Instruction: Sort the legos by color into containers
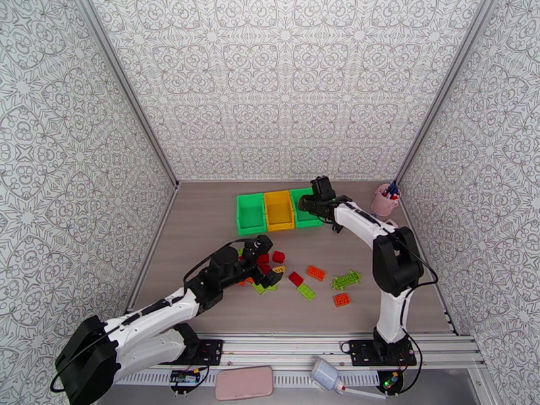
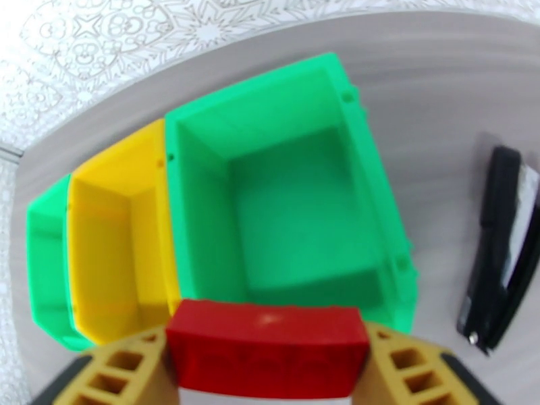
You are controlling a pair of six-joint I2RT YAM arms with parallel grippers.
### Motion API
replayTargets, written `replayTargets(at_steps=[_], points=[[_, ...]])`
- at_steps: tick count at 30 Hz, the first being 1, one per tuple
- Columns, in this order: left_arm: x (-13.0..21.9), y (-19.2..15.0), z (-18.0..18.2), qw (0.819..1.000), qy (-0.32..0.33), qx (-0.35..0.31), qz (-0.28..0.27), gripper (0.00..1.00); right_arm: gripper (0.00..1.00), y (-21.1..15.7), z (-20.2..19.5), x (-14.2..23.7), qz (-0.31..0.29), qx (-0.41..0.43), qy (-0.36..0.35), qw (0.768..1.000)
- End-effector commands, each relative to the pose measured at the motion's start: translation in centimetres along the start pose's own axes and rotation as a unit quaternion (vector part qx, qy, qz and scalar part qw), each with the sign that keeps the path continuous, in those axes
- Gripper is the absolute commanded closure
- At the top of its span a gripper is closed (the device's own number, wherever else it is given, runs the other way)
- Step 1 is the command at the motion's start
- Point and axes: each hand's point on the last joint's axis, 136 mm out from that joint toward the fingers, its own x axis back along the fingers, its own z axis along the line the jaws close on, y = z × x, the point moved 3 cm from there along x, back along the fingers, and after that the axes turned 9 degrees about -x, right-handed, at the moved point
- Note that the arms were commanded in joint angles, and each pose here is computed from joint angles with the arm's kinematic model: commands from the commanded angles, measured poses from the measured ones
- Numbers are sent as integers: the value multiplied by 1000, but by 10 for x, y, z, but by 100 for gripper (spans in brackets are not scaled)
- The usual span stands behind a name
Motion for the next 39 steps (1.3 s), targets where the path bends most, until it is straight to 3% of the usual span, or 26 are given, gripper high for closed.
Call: replayTargets(at_steps=[1,6,11,14,18,24,39], points=[[3,-5,0,1000,11,3,8,0,40,12,11,-14,-7,16,15,1000],[3,-3,0,1000,9,-2,6,0,27,17,12,-21,-7,20,11,1000],[1,7,-15,998,-54,-15,-7,0,6,22,5,10,-36,21,1,999],[-2,12,-20,997,-78,-13,-11,0,0,15,-9,35,-48,8,-9,999],[-6,18,-27,994,-108,-23,-29,0,0,-8,-35,67,-49,-25,-25,998],[-14,19,-39,985,-172,-30,-5,0,2,-57,-85,108,-29,-99,-65,993],[-11,19,-44,980,-190,-58,-8,0,8,-173,-186,178,56,-239,-214,945]])
